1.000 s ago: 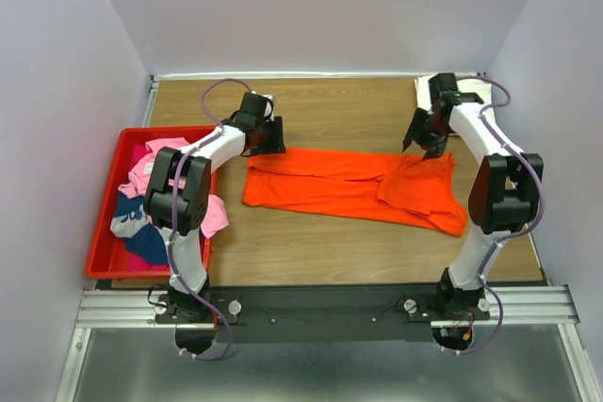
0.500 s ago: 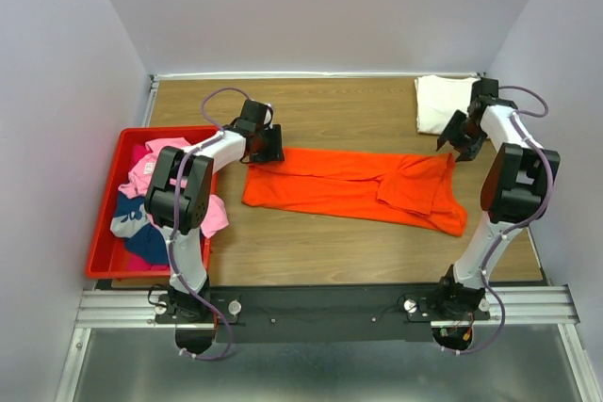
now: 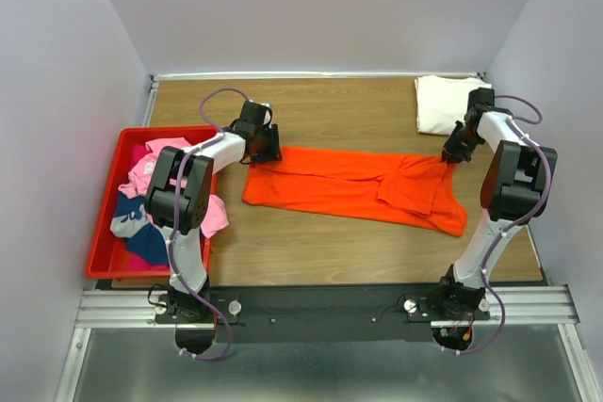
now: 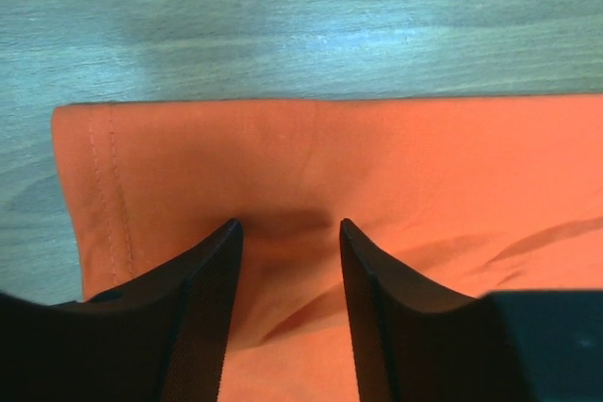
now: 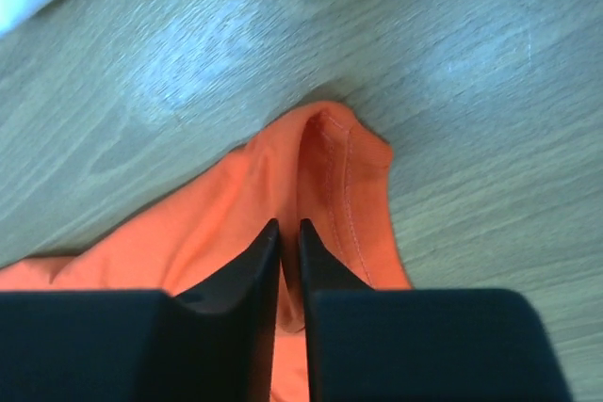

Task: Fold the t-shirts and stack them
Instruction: Fold the tshirt

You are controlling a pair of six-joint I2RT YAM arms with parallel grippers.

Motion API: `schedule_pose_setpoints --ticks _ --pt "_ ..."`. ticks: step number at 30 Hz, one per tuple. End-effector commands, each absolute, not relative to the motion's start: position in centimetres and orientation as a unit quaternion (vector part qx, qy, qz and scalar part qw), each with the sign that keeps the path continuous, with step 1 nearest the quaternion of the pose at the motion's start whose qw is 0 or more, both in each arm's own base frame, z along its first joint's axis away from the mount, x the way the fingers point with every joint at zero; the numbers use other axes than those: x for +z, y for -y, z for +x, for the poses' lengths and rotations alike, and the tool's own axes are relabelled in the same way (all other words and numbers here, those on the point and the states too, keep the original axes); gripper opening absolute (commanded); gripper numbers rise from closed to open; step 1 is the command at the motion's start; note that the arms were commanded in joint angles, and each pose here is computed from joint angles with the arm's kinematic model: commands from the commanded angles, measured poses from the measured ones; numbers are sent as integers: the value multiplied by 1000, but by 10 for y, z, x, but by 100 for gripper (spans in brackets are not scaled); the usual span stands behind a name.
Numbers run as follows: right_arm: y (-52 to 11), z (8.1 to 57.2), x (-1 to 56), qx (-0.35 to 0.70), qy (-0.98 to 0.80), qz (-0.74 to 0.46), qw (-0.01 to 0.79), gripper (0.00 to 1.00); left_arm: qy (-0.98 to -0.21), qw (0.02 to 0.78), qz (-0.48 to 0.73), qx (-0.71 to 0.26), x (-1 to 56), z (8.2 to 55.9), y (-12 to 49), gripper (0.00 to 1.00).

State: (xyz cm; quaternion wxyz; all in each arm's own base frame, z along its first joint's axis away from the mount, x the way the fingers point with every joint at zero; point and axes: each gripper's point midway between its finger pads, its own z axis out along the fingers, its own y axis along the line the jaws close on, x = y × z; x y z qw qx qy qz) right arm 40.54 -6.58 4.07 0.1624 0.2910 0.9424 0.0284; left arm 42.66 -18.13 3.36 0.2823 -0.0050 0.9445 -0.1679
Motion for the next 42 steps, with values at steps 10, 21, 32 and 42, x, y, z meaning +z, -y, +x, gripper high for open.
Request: schedule_pose_setpoints --ticks 10,21,32,42 --pt "102 400 17 -13 -933 325 152 0 -954 254 -75 -140 -4 408 163 47" --pt "122 390 16 -48 -928 338 150 9 -951 267 -83 -134 3 408 159 49" --pt "133 395 66 -71 -918 331 206 61 -936 331 -29 -119 70 438 177 62" --pt "77 421 123 4 -923 266 277 62 -920 332 50 -203 78 431 242 62"
